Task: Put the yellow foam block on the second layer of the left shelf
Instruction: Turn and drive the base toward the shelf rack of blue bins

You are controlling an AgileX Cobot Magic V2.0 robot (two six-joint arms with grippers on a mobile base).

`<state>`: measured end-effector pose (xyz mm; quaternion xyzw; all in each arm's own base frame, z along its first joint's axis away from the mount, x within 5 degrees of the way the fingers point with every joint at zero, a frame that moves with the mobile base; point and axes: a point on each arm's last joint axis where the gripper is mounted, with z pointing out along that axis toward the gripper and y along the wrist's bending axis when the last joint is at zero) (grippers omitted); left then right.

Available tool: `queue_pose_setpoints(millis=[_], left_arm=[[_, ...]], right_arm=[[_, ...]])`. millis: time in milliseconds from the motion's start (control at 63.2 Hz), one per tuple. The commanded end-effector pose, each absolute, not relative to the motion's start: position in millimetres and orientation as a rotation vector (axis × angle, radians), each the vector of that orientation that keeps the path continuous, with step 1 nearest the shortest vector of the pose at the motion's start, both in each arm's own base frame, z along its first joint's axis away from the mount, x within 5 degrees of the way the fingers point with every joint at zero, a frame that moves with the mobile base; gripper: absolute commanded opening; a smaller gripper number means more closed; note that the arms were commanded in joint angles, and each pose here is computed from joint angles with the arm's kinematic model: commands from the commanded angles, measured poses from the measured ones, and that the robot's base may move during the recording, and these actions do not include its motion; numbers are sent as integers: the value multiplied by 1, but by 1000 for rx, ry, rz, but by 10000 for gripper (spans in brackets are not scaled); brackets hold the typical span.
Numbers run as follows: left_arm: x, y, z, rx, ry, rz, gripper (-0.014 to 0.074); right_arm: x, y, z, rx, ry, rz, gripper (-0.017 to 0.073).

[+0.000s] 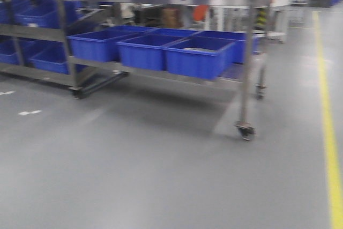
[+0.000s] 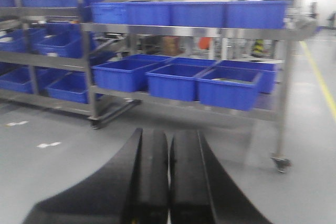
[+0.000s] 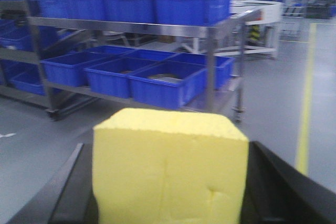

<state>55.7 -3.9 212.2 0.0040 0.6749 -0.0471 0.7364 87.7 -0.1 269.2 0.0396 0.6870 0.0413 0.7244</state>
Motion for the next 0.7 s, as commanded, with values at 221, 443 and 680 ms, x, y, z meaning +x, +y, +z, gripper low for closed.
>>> queue_pose_setpoints(millis=[221, 443, 680], left_arm=[[55, -4, 211, 2, 1412, -113, 124], [55, -4, 211, 2, 1412, -113, 124], [55, -4, 211, 2, 1412, -113, 124]], right_arm=[[87, -1, 287, 75, 1407, 69, 478], [87, -1, 287, 75, 1407, 69, 478], [87, -1, 287, 75, 1407, 69, 478]])
